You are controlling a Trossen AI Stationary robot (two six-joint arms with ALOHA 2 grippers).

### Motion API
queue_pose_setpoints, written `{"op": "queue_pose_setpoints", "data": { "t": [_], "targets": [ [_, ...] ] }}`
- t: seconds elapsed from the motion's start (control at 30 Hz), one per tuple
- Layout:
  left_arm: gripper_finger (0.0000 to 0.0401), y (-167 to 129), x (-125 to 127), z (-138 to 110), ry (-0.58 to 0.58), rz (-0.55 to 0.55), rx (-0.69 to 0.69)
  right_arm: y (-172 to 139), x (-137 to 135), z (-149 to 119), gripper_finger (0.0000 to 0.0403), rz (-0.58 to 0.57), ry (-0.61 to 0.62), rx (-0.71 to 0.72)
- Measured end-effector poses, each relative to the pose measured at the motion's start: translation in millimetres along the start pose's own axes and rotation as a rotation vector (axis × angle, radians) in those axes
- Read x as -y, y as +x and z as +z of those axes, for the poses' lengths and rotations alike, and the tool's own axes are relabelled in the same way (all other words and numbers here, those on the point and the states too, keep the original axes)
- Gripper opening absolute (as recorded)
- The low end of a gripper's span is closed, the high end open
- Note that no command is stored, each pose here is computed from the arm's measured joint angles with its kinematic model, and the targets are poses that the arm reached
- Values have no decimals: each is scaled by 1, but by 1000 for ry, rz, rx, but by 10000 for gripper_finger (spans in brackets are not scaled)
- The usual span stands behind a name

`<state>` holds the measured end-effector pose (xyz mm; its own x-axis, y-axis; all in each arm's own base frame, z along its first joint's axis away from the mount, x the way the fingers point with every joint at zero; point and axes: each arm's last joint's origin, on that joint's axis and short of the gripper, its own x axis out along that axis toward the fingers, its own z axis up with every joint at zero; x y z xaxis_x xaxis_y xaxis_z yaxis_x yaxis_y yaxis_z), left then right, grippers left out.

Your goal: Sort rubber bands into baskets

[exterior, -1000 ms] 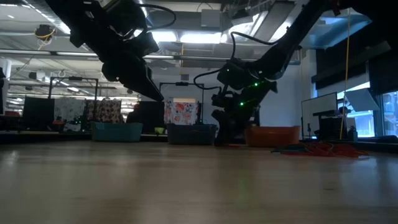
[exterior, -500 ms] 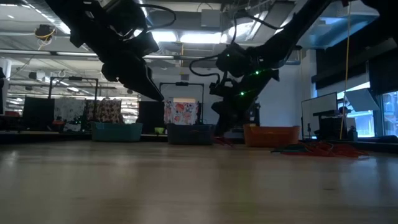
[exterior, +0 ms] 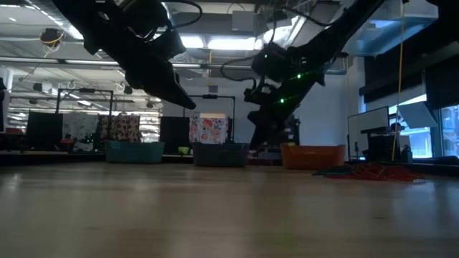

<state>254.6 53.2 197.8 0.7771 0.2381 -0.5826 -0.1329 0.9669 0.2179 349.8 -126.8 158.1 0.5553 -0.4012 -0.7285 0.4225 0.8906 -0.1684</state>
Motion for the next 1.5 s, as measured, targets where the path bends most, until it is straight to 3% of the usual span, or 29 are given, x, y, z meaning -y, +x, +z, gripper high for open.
{"op": "queue_pose_setpoints", "data": {
  "t": [0.3, 0.7, 1.03, 1.13, 1.3, 1.5],
  "targets": [
    [138, -9, -4, 4, 5, 16, 29, -29, 7, 26, 2, -20, 15, 186],
    [138, -11, -4, 4, 3, 15, 29, -35, 24, 55, 3, -85, -9, 503],
    [138, -11, -4, 6, -11, 16, 45, -16, 50, 48, 6, -87, 111, 494],
    [138, -11, -4, 6, -13, 16, 46, -7, 48, 43, 31, -67, 106, 471],
    [138, -11, -4, 6, -17, 16, 45, -3, 43, 39, 119, -50, 94, 436],
    [138, -11, -4, 3, -15, 10, 16, -32, 41, 42, 195, -35, 59, 362]
  ]
}}
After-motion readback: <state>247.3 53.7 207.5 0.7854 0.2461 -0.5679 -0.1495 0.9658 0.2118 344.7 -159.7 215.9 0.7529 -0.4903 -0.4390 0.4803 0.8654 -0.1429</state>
